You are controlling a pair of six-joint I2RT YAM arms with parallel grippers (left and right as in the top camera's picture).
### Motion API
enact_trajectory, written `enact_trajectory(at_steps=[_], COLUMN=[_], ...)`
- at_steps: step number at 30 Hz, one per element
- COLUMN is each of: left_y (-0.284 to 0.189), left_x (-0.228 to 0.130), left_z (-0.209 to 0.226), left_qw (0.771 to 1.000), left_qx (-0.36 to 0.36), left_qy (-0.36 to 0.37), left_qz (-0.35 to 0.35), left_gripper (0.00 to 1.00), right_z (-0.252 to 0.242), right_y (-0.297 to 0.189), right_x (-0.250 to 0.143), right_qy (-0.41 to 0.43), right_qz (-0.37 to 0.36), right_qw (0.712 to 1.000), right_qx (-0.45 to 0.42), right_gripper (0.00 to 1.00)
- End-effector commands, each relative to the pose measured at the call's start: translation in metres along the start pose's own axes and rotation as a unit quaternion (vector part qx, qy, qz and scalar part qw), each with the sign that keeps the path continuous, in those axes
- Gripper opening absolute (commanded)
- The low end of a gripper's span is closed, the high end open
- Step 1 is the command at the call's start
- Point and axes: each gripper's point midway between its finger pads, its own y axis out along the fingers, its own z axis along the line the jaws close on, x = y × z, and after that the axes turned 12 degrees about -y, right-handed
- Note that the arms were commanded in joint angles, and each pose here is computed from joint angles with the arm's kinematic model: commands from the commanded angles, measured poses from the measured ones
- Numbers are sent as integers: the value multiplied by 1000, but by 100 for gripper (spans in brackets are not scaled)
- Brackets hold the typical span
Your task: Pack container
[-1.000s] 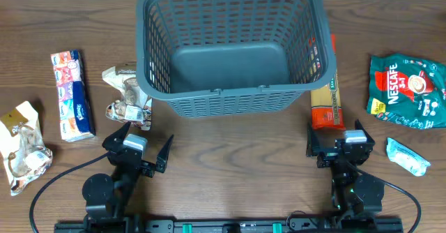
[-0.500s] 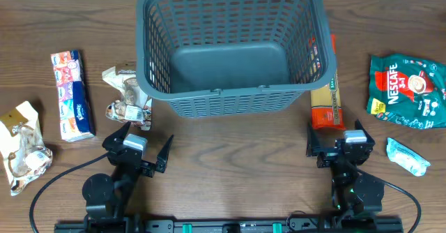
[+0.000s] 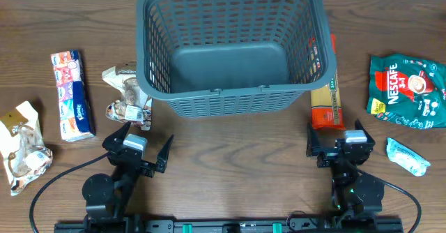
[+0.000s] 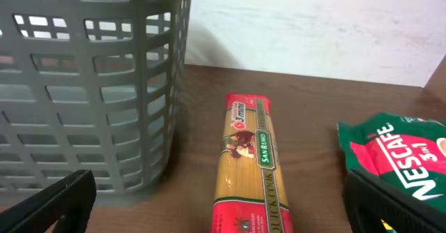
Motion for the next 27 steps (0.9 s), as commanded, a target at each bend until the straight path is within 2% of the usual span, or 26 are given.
enact_trajectory(at_steps=[1, 5, 10, 18, 24, 27], left_y=[2, 2, 2, 2, 2, 2], left_x=[-13, -13, -13, -13, -13, -13], left_z=[-1, -1, -1, -1, -1, -1], left_qw=[1000, 1000, 1000, 1000, 1000, 1000], left_qx=[-7, -7, -7, -7, -7, -7], left_qy=[3, 3, 3, 3, 3, 3], left_qz=[15, 15, 15, 15, 15, 15], left_gripper=[99, 99, 99, 99, 99, 99], right_z=[-2, -5, -35, -80, -120, -129], right_y=[0, -1, -9, -14, 2, 14], right_x=[-4, -7, -5, 52, 98, 115], right_qy=[19, 38, 51, 53, 28, 41], right_qz=[3, 13, 45, 73, 171, 225], right_qw=[1000, 999, 993, 985, 971, 964], right_qx=[-9, -18, -93, -150, -163, -133], right_gripper=[99, 99, 99, 99, 99, 99])
